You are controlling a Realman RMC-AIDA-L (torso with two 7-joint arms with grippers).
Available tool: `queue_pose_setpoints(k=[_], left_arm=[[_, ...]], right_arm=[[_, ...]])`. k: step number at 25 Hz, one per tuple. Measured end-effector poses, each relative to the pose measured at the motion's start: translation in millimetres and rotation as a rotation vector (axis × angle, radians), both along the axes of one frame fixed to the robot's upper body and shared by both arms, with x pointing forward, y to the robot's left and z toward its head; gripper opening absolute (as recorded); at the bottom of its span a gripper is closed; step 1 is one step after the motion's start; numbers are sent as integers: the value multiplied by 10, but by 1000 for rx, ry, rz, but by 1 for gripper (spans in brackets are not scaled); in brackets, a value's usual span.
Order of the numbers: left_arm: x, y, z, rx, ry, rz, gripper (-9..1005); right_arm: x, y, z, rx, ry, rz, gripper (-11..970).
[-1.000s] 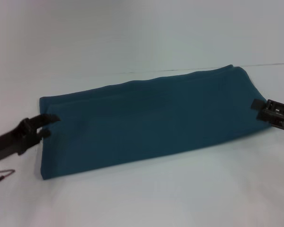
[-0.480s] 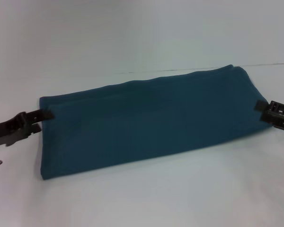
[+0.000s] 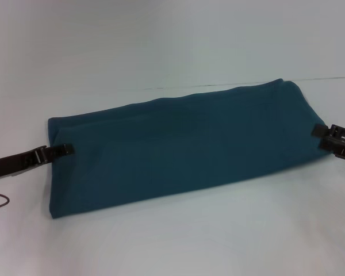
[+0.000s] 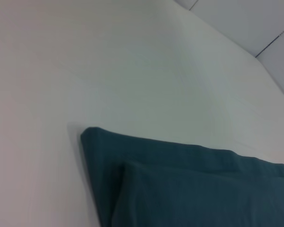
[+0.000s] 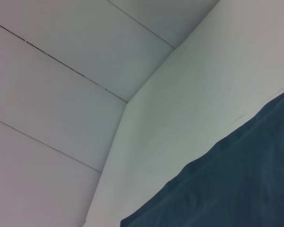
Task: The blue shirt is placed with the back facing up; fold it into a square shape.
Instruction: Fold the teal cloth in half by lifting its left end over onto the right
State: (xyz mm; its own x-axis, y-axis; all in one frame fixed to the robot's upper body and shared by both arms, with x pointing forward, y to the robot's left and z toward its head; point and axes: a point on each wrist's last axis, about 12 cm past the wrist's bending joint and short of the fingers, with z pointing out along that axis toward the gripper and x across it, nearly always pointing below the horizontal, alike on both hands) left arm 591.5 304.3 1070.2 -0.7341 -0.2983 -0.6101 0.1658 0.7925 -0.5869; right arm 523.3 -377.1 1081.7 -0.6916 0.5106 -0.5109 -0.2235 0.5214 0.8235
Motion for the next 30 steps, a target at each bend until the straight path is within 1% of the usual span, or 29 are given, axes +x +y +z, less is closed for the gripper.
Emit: queue_pose_setpoints(k=[5, 10, 12, 16, 22, 30], left_arm=[[12, 5, -18, 23, -10, 12, 697], [8, -23, -44, -59, 48, 83, 698], [5, -41, -59, -71, 63, 97, 698], [9, -68, -95, -45, 59, 105, 695], [12, -59, -128, 35, 11, 97, 690], [7, -50, -168, 77, 9, 99, 690]], right_arm=[[-7, -3, -4, -1, 0, -1, 789], [-24, -14, -14, 0, 5, -5, 789], [-27, -15, -16, 0, 5, -5, 789], [-29, -17, -18, 0, 6, -6, 789], [-37, -35, -28, -3, 9, -18, 788], [-36, -40, -31, -3, 12, -23, 788]])
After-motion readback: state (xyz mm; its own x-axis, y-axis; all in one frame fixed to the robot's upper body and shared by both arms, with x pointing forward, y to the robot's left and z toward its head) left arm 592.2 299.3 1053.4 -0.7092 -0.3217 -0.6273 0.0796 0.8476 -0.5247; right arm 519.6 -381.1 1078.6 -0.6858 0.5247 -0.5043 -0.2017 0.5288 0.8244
